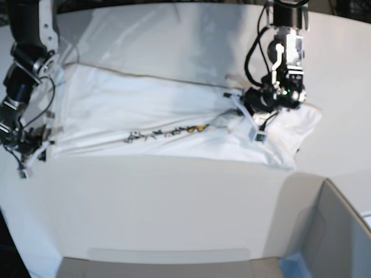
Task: Layout the t-shirt on the table in an organized manner, then fold the t-shirt properly
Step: 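Slide the right gripper along the shirt edge while the left holds, then move the left gripper to the shirt corner opposite the right gripper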
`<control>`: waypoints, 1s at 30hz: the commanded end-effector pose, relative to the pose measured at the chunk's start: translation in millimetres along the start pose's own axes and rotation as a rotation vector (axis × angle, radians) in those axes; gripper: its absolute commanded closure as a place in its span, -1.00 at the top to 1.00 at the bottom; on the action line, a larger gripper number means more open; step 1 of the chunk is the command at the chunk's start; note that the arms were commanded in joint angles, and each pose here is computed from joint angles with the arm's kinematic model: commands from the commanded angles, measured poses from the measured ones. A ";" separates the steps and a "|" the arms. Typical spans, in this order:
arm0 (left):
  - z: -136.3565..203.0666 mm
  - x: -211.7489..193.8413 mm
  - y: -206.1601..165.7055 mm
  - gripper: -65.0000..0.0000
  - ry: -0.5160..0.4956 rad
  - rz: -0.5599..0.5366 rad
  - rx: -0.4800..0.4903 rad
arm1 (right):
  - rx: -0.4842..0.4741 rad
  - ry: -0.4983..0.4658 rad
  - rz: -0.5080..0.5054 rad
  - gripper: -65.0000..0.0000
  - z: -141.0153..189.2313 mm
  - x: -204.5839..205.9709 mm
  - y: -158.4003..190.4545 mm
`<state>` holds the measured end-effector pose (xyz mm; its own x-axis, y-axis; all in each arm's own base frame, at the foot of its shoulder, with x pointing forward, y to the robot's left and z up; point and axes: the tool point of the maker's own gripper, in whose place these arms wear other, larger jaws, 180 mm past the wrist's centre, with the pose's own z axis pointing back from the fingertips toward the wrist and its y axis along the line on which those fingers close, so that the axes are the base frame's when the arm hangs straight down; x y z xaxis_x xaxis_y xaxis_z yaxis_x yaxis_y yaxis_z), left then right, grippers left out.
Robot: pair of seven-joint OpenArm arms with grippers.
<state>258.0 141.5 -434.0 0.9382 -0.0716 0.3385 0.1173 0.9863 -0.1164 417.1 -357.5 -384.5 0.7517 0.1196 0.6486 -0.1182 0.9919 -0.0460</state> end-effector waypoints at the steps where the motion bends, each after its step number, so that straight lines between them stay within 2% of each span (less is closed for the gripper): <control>1: -0.4 -19.7 17.0 -1.00 0.102 0.007 0.081 | -0.032 -0.028 0.025 -1.00 13.6 19.2 -15.0; 7: -2.5 -20.5 8.8 -1.00 0.101 0.018 0.061 | -0.083 0.059 0.072 -1.00 28.5 19.4 -12.3; 13: 1.9 -15.5 4.4 -1.00 0.096 0.006 0.056 | -0.088 0.026 0.114 -1.00 28.6 26.9 8.3; 16: 24.8 12.5 -4.6 -0.99 -0.015 -0.033 0.056 | -0.075 0.026 0.110 -1.00 25.3 26.8 14.1; 21: 64.5 44.8 -48.4 -0.67 -0.186 -0.185 0.013 | -0.058 0.024 0.108 -1.00 21.2 26.8 22.7; 26: 69.9 46.3 -73.9 -0.34 -0.208 -0.251 -0.029 | -0.049 0.019 0.108 -1.00 19.3 28.8 27.4; 30: 79.6 55.3 -76.4 -0.30 -0.250 -0.255 -0.030 | -0.047 0.021 0.108 -1.00 18.4 27.9 28.9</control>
<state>263.4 76.8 -346.3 0.8022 -0.2798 0.5275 0.3470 0.9374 -0.0304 409.2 -320.0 -375.7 0.7894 0.2114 0.5764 -0.1678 0.9774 -0.1286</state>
